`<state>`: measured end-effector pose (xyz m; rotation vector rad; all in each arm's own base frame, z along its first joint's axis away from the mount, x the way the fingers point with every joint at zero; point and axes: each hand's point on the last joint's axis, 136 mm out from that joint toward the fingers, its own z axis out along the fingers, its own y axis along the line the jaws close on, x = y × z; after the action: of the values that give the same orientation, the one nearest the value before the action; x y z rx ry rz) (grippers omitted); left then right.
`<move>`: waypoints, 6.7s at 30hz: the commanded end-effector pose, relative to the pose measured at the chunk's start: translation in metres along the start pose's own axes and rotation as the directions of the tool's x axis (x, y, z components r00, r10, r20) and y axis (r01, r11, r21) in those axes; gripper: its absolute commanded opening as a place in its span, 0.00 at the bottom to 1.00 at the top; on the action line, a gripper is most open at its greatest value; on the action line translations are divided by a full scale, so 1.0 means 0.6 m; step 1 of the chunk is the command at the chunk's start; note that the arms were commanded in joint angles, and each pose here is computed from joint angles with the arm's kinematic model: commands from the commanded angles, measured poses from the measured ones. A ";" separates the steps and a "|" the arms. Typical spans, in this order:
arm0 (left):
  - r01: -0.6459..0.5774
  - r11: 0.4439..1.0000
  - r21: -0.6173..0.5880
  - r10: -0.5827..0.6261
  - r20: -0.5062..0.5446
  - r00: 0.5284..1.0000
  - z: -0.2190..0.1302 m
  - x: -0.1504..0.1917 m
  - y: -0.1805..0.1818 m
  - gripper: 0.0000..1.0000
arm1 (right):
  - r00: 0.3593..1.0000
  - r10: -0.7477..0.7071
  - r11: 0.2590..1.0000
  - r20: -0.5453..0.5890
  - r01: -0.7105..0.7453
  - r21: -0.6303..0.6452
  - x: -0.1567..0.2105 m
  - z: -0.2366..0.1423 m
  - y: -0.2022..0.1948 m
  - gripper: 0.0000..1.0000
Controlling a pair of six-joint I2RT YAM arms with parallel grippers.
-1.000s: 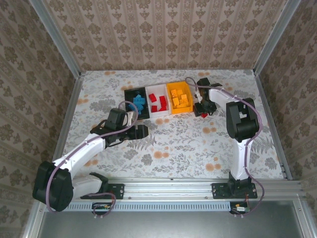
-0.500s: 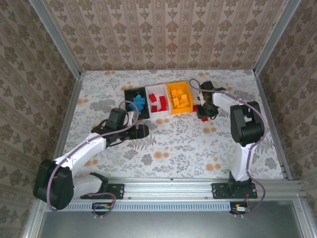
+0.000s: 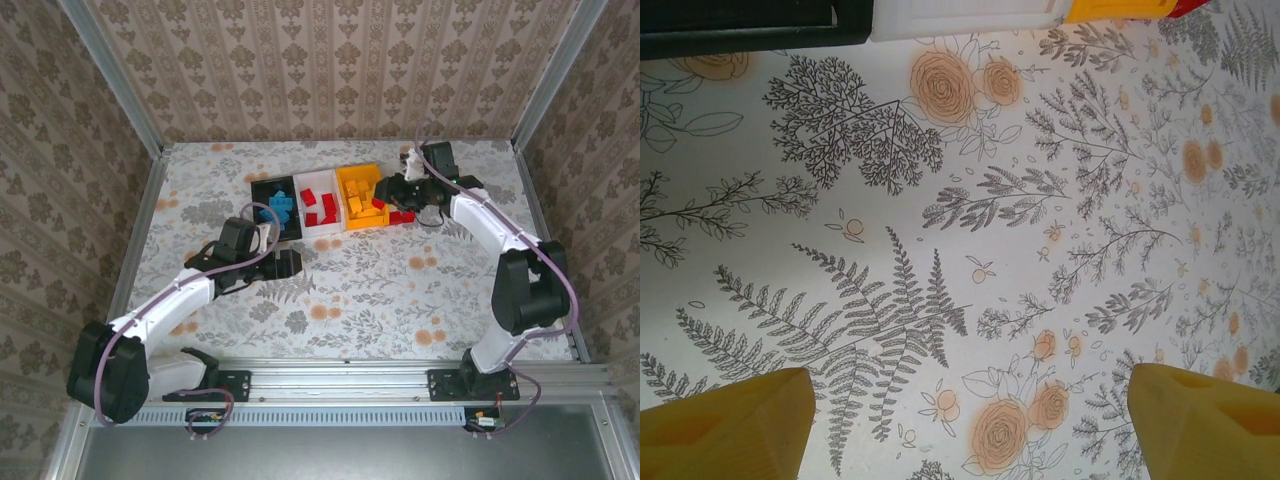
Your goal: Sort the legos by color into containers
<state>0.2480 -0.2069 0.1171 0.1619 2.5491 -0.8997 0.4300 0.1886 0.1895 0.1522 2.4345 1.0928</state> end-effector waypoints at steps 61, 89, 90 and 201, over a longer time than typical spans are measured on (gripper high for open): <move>0.085 0.996 -0.015 -0.083 0.112 0.990 -0.076 0.023 0.048 0.85 | 0.990 -0.133 0.921 0.050 0.105 0.375 -0.091 -0.068 -0.026 0.73; 0.054 0.998 -0.036 -0.052 0.040 0.998 -0.026 0.016 0.031 0.87 | 0.991 0.078 0.756 -0.109 0.012 0.654 -0.047 -0.003 -0.314 0.62; 0.054 0.998 -0.036 -0.053 0.039 0.998 -0.025 0.016 0.032 0.87 | 0.990 0.083 0.757 -0.113 0.011 0.653 -0.047 0.001 -0.316 0.61; 0.078 0.996 -0.034 -0.074 0.097 0.993 -0.047 0.022 0.051 0.89 | 0.966 -0.178 0.886 -0.190 0.241 0.396 0.009 0.049 0.001 0.39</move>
<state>0.2378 -0.1704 0.1158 0.0245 2.4890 -0.8703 0.4430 0.1672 0.1573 -0.0073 2.7088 0.3056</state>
